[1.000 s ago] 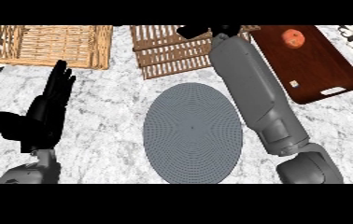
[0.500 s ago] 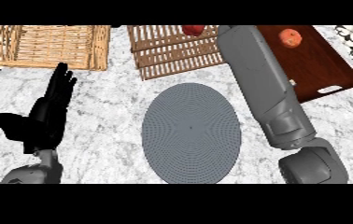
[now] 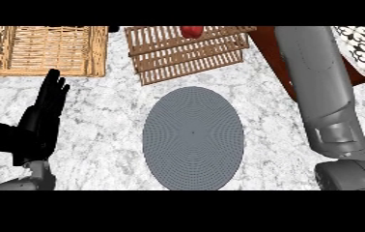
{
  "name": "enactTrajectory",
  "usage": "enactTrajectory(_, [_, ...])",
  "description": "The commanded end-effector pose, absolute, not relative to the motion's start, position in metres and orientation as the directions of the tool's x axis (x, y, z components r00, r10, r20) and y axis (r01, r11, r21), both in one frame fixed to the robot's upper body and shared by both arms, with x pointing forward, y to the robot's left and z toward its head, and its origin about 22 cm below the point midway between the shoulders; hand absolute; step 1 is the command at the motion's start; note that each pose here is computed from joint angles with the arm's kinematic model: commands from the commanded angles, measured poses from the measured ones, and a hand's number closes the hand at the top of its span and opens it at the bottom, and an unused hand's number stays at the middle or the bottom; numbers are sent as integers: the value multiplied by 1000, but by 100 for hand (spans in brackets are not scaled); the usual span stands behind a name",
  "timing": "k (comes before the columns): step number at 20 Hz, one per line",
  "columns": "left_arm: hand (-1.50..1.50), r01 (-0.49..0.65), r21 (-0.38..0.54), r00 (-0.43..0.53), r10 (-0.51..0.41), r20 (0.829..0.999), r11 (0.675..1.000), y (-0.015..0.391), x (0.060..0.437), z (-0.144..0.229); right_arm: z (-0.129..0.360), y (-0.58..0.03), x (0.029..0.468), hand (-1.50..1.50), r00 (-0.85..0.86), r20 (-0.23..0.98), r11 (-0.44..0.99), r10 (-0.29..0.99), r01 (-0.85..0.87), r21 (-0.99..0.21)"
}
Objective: Pick the bell pepper from the placemat and place it in the tiered shelf
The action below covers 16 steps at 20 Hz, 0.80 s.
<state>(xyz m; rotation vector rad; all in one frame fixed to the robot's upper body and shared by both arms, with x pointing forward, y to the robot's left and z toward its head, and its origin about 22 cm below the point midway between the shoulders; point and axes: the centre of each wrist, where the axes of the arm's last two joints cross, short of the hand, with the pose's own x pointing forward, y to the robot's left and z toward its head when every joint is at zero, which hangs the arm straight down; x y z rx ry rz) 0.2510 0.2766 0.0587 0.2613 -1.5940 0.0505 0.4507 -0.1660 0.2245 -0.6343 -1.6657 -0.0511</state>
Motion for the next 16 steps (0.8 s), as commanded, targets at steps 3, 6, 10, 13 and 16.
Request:
enactTrajectory(3, [0, -211, 125, -9, -130, 991, 969, 269, 252, 56, 234, -240, 416, -150, -31, 935, 831, 353, 470, -298])
enactTrajectory(6, [0, -223, 132, -2, -135, 991, 966, 283, 257, 54, 226, -274, 390, -150, 8, 927, 837, 376, 427, -343])
enactTrajectory(10, [0, -201, 127, -16, -133, 991, 971, 271, 255, 41, 240, -319, 361, -150, -42, 935, 849, 353, 435, -301])
enactTrajectory(13, [0, -185, 122, -29, -130, 991, 975, 275, 264, 52, 229, -337, 348, -150, -54, 943, 866, 330, 416, -279])
enactTrajectory(16, [0, -192, 122, -41, -132, 990, 974, 279, 247, 61, 240, -331, 334, -150, -62, 944, 864, 324, 426, -268])
